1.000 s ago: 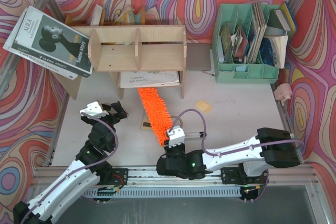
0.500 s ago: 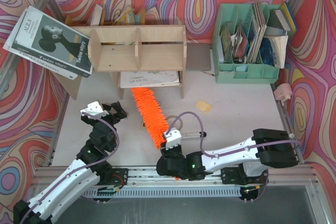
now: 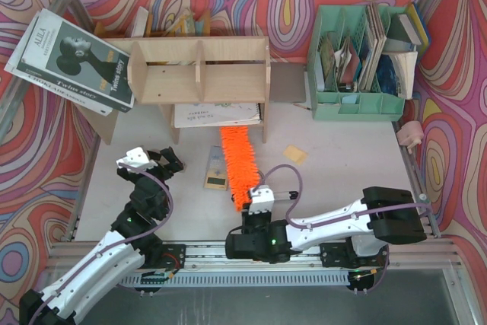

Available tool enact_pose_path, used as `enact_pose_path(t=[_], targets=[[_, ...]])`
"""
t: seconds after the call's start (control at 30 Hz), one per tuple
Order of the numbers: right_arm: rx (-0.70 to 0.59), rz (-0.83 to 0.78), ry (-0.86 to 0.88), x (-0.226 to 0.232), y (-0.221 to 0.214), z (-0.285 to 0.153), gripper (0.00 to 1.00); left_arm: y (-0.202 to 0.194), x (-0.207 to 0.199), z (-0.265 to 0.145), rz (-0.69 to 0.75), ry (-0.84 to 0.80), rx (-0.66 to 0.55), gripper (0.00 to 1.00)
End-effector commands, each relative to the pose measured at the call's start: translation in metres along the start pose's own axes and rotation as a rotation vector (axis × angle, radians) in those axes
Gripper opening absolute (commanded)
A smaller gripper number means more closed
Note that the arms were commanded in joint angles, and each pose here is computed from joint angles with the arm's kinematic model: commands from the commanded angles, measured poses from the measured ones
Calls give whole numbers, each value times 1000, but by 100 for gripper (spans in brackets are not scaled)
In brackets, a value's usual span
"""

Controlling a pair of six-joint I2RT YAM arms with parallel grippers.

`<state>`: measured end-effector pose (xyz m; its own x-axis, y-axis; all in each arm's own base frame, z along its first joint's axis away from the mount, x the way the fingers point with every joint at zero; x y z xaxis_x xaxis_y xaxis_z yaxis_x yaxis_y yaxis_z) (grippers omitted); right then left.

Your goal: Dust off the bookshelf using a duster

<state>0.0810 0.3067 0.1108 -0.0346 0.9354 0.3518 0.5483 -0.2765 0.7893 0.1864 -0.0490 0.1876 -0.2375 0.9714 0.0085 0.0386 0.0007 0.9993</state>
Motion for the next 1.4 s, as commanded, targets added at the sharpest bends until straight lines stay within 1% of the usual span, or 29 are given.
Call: enact_pose_path(t=[0.0,0.07,0.17,0.23,0.33,0.4,0.5,0.57,0.6,0.63,0.7,0.83,1.0,1.13,1.23,1.37], targets=[[-214,180,-137,-32,34,-7,0,-3,0,1,-15,20,-3,98],[-205,159,-108,-26,32,-6,0,-4,0,2,-11,20,0,98],[-178,76,-21,-5,29,-3,0,-4,-1,2,-10,20,0,98],[-148,27,70,10,25,-2,0,-4,-1,2,-7,19,1,98],[-79,-55,267,35,16,-3,0,-4,-1,2,-8,19,1,98],[-74,-86,298,46,14,-2,0,-4,-1,2,-7,18,1,98],[-92,-86,207,42,14,2,0,-4,-1,2,-7,18,1,98],[-114,-75,104,25,15,4,0,-4,-1,2,-6,19,2,98],[-133,-50,53,16,17,3,0,-4,-1,2,-6,19,2,98],[-151,21,7,9,19,3,0,-4,-1,2,-6,17,2,98],[-194,87,-82,-11,24,1,0,-4,-2,2,-6,14,2,98],[-250,169,-191,-37,28,-2,0,-5,-4,3,-1,9,7,98],[-274,199,-266,-46,29,-4,0,-6,-4,4,8,12,12,98],[-262,206,-278,-51,27,-4,0,-6,-4,4,8,11,12,98],[-231,214,-257,-51,24,-3,0,-6,-5,4,9,11,13,98],[-155,211,-260,-50,22,1,0,-6,-5,5,9,11,15,98]])
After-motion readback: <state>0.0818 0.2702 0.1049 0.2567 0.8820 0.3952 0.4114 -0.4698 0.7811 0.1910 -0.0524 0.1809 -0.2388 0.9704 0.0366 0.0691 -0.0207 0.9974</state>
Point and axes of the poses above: each gripper's point midway between its finger pads, its own z axis out along the fingers, its own x axis along the line the jaws close on, y = z × x, the point moved 7 cm from there along -z, back along the fingers, and after that the axes turned 13 degrees about z, right-handed, at the moved point
